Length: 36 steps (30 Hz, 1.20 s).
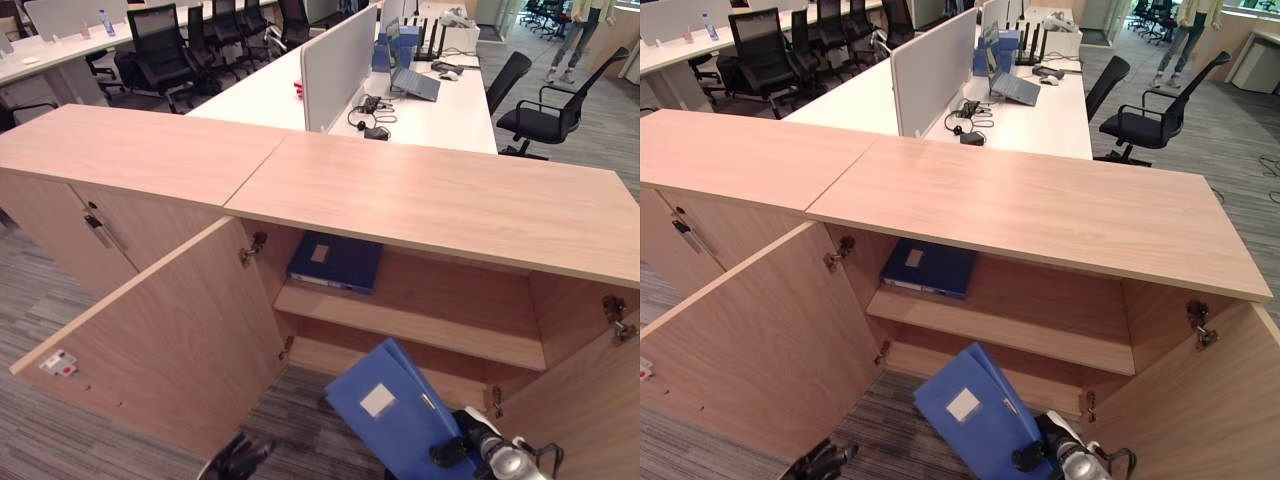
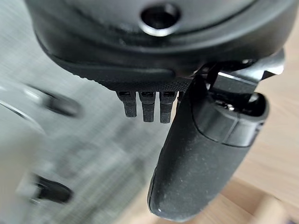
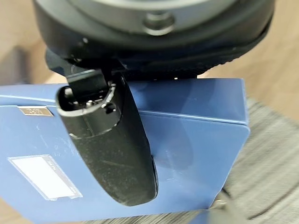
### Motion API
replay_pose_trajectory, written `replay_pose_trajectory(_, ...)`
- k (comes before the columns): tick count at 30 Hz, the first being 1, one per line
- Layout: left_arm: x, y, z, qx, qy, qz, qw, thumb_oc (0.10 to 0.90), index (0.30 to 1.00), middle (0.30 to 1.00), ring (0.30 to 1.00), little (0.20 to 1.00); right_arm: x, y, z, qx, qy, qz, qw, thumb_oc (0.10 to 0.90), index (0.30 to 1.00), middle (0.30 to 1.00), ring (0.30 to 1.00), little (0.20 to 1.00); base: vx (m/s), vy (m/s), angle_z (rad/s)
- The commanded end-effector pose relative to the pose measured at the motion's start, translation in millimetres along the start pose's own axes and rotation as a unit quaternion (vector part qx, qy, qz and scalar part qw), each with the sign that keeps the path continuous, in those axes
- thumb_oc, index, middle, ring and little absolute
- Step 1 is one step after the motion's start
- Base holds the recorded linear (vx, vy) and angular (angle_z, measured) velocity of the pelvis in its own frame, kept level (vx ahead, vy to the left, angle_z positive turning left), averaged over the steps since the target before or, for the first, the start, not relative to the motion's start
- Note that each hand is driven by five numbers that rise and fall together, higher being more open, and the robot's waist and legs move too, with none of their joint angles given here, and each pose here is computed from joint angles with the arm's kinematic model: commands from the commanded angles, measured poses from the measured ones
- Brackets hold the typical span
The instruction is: Put the empty folder in the office cabinet
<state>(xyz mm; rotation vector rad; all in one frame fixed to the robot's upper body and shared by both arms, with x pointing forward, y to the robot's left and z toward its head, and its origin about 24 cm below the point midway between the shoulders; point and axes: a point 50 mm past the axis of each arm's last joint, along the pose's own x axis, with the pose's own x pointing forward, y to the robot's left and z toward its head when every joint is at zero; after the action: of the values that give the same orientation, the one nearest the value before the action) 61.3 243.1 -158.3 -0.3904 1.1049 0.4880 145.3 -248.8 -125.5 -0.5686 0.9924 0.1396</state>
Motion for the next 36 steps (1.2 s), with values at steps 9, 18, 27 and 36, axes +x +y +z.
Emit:
replay_pose_trajectory(9,-1.5,23.2,-23.8,0.019,0.078,0.069,0.994,0.8,0.9,0.9,0.9,0.9,16.2,-29.2,78.6,0.591,-0.136,-0.036,0.794,0.4,0.3,0.3,0.3,0.3,0.0,-0.001,0.0)
replay_pose_trajectory(18,-8.5,34.2,-41.8,0.024,0.114,0.08,0.99,0.8,0.9,0.9,0.9,0.9,13.7,-51.3,108.3,0.754,-0.202,-0.018,0.625,0.4,0.3,0.3,0.3,0.3,0.0,-0.001,0.0)
replay_pose_trajectory(27,-9.0,37.0,-40.4,0.027,0.11,0.083,0.99,0.8,0.9,0.9,0.9,0.9,7.7,-86.5,133.5,0.79,-0.25,-0.025,0.56,0.4,0.3,0.3,0.3,0.3,-0.01,-0.013,0.03)
replay_pose_trajectory(36,-6.6,36.5,-31.0,0.054,0.101,0.082,0.99,0.8,0.9,0.9,0.9,0.9,-15.8,-160.3,186.5,0.774,-0.315,-0.044,0.548,0.4,0.3,0.3,0.3,0.3,-0.04,-0.05,0.08)
